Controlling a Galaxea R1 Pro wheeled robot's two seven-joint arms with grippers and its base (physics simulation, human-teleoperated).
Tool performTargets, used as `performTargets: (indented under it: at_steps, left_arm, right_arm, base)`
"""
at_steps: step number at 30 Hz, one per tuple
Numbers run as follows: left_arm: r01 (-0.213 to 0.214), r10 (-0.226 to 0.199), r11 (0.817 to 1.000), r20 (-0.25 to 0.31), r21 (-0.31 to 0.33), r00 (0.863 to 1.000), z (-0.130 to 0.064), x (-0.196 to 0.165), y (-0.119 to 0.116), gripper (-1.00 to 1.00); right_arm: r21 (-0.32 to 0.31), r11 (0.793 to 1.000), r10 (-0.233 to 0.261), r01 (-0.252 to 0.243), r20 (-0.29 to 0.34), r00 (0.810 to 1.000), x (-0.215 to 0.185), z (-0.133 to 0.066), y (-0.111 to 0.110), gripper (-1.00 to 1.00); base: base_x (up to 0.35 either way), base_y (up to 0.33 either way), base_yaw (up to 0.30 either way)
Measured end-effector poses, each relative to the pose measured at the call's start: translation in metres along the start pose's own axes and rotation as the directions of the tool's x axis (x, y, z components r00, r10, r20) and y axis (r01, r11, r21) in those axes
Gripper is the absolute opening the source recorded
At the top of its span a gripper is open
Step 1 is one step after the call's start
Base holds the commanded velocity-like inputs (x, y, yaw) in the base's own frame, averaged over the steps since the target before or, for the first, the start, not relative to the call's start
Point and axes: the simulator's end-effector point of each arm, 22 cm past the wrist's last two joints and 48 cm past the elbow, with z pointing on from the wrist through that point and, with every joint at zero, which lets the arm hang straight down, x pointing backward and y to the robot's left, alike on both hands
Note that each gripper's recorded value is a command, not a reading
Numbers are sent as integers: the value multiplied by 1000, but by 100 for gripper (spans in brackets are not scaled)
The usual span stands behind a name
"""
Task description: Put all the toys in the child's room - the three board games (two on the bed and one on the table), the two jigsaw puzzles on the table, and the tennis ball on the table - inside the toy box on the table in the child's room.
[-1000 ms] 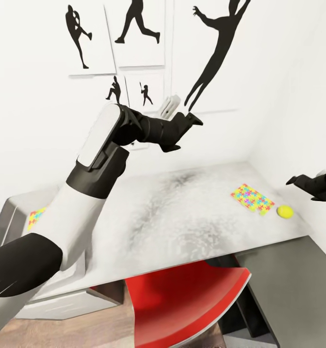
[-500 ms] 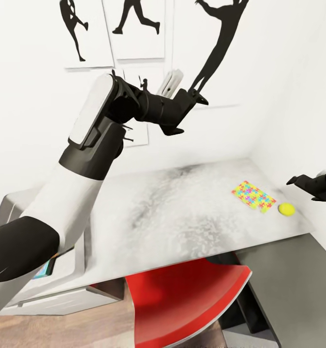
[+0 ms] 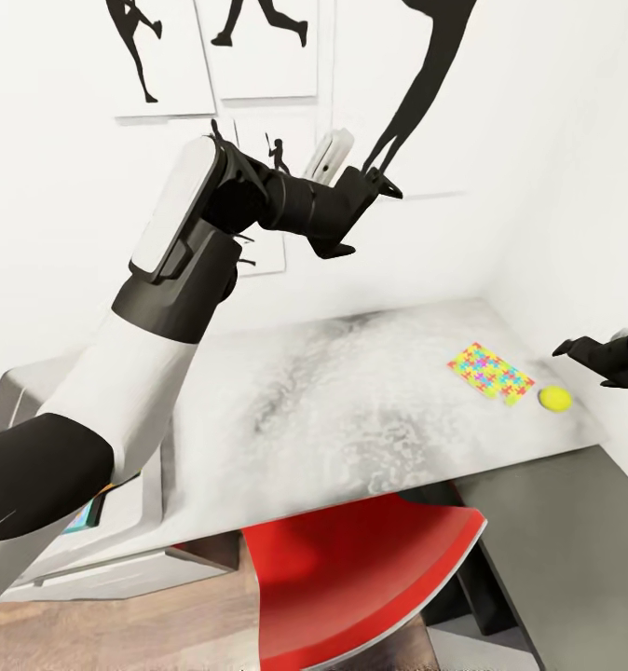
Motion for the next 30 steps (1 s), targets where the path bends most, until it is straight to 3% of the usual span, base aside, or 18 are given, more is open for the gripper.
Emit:
performTargets:
  at_steps: [30]
  left_arm:
    - [32,-33,999,-26,-33,999,21,2,32,100]
  right_arm:
    - [12,1000,-1,1,-4,1000,-1,20,4,100]
  base:
    - [0,0,0]
